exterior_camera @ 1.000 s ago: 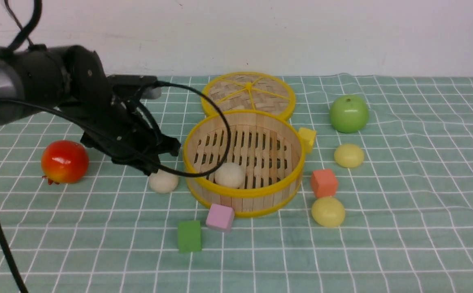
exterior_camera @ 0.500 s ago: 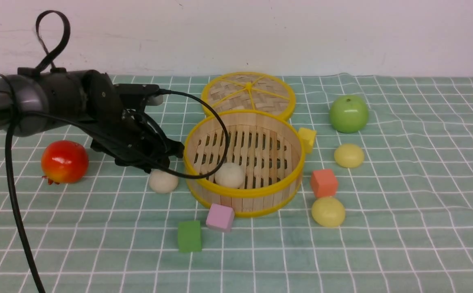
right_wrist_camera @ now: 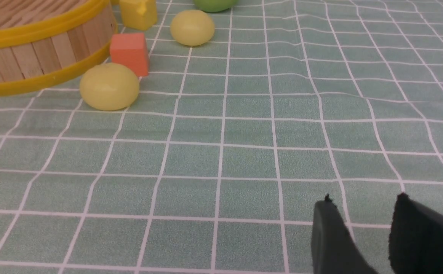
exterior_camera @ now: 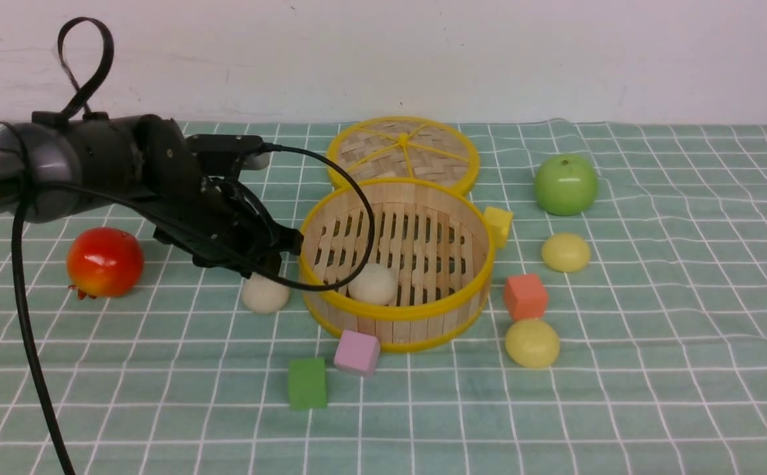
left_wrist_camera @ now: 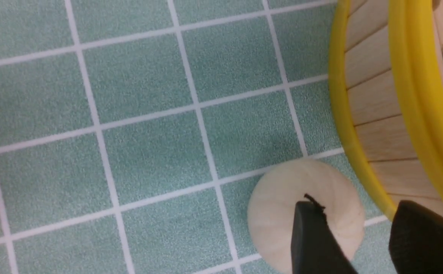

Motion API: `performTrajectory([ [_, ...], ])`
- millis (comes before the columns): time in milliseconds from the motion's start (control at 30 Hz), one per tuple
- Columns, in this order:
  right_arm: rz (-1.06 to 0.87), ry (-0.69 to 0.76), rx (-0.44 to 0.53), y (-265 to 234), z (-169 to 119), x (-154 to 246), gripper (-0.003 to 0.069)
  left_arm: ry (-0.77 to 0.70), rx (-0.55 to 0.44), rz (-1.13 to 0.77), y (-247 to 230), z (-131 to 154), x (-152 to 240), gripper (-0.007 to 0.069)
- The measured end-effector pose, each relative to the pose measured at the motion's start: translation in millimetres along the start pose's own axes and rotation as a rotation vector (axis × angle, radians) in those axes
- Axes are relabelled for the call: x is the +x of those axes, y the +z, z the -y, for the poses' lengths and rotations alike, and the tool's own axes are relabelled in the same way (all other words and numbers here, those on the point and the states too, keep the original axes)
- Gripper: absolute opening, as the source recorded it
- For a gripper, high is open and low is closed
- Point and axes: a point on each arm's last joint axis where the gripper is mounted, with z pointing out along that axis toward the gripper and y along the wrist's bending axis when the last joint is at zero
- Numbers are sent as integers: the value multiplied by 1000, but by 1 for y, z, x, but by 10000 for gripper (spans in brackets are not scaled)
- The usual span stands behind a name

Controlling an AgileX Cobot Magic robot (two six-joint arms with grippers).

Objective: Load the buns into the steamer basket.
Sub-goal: Use the left arm to grab a steamed stuffed bun

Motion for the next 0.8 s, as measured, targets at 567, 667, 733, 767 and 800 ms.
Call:
performTrajectory([
  [567, 0, 0, 0, 0, 0, 0, 240, 9, -6, -35, 18, -3, 7, 183],
  [667, 0, 0, 0, 0, 0, 0, 240, 15, -7, -39, 18, -3, 7, 18],
  [733, 0, 0, 0, 0, 0, 0, 240, 20, -10, -41, 18, -3, 8, -5],
  [767, 0, 0, 0, 0, 0, 0, 240, 27, -11, -47, 14, -3, 7, -13],
  [800, 0, 0, 0, 0, 0, 0, 240, 27, -11, -45, 14, -3, 7, -13],
])
